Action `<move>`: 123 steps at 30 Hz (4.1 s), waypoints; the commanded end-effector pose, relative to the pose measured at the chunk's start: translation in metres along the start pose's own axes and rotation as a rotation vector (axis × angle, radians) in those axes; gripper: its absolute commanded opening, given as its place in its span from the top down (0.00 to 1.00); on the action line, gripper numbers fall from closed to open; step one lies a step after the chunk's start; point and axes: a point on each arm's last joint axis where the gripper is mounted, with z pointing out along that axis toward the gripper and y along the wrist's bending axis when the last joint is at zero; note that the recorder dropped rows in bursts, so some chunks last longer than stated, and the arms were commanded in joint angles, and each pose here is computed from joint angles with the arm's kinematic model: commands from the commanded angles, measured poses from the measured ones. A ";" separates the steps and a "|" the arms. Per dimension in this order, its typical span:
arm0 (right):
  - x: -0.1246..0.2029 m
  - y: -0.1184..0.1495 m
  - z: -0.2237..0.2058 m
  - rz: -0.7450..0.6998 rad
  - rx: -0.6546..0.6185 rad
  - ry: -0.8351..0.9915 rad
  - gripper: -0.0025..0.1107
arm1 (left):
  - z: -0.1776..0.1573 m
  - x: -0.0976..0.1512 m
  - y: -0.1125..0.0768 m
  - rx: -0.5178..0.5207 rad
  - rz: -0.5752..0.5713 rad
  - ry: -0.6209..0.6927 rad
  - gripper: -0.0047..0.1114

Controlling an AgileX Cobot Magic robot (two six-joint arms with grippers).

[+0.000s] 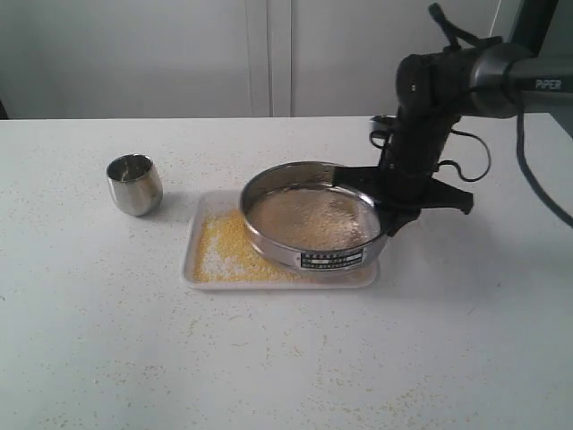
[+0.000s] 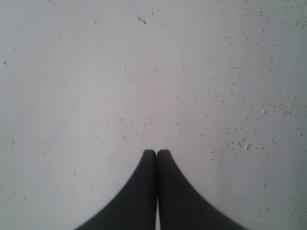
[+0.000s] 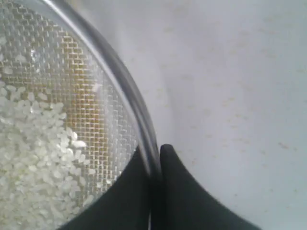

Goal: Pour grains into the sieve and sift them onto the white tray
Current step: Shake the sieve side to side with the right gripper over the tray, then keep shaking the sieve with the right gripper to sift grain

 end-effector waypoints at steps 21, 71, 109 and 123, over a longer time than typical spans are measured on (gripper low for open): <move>0.004 0.028 -0.015 -0.069 -0.018 -0.173 0.98 | 0.000 0.003 0.000 0.001 -0.006 0.010 0.96; 0.005 0.031 -0.012 -0.198 -0.230 -0.088 0.98 | 0.000 0.003 0.000 0.001 -0.006 0.010 0.96; 0.004 0.014 -0.020 0.259 -0.040 -0.126 0.98 | 0.000 0.003 0.000 0.001 -0.006 0.010 0.96; 0.016 0.039 -0.025 0.234 -0.090 -0.185 0.98 | 0.000 0.003 0.000 0.001 -0.006 0.010 0.96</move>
